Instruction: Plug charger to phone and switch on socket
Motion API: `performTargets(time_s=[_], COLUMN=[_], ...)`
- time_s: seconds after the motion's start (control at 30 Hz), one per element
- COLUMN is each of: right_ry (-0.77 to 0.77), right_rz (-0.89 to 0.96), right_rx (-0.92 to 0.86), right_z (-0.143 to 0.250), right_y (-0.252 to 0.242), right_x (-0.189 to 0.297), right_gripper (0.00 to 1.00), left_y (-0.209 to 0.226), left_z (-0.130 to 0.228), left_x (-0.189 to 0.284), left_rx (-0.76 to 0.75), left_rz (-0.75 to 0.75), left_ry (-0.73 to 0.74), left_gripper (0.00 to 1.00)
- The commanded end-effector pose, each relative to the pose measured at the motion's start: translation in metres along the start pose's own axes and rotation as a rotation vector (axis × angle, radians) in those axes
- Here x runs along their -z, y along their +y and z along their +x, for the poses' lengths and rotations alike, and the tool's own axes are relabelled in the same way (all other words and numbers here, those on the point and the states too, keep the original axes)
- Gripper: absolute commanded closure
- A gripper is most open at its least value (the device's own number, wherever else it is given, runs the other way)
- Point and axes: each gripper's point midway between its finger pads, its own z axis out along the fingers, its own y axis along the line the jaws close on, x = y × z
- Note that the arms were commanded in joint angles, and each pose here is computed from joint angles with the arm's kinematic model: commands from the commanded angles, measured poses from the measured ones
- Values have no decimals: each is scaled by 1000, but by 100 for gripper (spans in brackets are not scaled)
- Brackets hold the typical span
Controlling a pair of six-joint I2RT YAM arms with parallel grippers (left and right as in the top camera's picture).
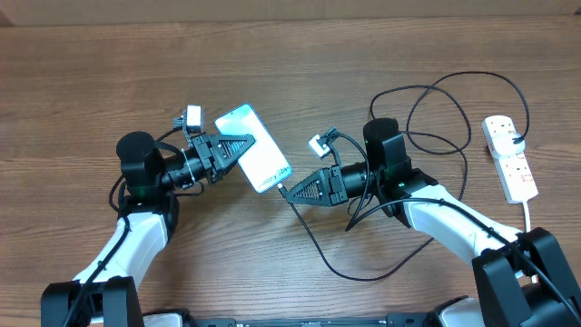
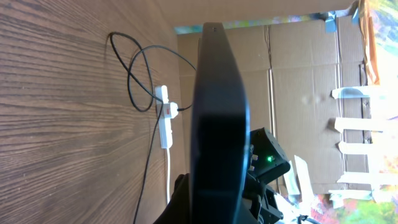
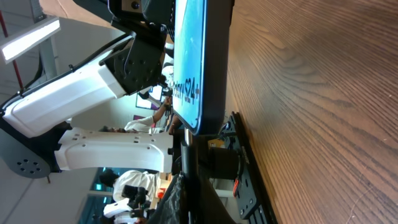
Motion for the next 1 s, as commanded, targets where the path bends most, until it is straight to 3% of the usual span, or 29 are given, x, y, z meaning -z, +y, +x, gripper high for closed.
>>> performTargets(time_s=[0.0,0.97], right_ry=[-3,-2], right_rz=[-5,-6], right_rx=[7,-15], right_z=[-1,-1], right_y=[7,7], right_x=[1,1], right_gripper=[96,96], left_y=[-10,-10], left_z=[0,0], left_x=[0,-3], left_rx=[-21,-19], left_rz=[20,15], left_ry=[12,5], left_gripper=[95,96])
